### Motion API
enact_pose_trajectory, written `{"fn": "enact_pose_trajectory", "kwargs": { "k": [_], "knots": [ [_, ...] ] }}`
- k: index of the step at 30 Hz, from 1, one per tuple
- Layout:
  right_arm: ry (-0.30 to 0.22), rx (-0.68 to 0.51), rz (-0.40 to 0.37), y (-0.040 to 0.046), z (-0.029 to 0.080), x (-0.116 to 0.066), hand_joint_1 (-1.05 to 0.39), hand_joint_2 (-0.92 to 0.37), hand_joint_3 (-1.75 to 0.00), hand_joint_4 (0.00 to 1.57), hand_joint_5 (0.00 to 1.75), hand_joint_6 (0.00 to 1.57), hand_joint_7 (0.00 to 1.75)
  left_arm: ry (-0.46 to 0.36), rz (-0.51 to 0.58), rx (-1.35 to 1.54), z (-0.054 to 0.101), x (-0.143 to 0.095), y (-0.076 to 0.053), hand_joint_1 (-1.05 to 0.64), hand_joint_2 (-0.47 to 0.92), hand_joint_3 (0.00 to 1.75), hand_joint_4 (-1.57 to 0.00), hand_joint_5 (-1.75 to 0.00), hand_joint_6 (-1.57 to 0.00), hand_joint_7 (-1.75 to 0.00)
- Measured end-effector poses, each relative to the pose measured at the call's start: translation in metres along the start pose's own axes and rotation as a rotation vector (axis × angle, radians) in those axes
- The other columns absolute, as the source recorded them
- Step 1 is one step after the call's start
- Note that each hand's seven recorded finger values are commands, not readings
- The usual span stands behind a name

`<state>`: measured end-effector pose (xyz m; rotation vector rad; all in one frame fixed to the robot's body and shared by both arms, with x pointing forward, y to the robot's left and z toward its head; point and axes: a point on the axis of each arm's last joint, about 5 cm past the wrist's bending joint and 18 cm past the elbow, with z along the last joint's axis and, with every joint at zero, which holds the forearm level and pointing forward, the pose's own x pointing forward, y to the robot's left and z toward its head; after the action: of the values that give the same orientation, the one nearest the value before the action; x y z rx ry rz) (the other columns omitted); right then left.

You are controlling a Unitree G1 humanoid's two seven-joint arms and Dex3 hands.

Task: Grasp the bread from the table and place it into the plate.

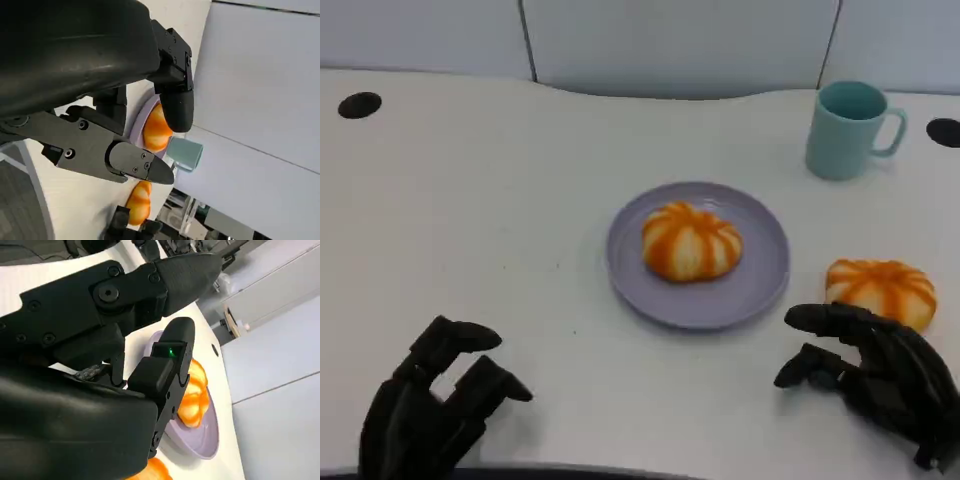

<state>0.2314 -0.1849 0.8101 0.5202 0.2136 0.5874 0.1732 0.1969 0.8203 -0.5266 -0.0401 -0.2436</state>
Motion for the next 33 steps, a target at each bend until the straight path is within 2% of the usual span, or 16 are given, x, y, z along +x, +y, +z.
{"fn": "enact_pose_trajectory", "kwargs": {
  "k": [11,33],
  "knots": [
    [0.012,0.011,-0.003,0.0015,0.0009,0.0,-0.41,-0.92,-0.12,0.75,1.07,0.95,0.31,0.012,-0.034,-0.043,-0.0007,-0.001,0.0015,-0.44,0.91,0.0,-0.39,-1.6,-0.39,-1.17],
    [0.014,0.017,0.001,0.0028,0.0005,-0.0001,-0.41,-0.92,-0.13,0.73,1.08,0.95,0.3,0.017,-0.034,-0.067,-0.0004,-0.0021,0.0035,-0.44,0.9,0.0,-0.39,-1.59,-0.4,-1.16]
  ]
}}
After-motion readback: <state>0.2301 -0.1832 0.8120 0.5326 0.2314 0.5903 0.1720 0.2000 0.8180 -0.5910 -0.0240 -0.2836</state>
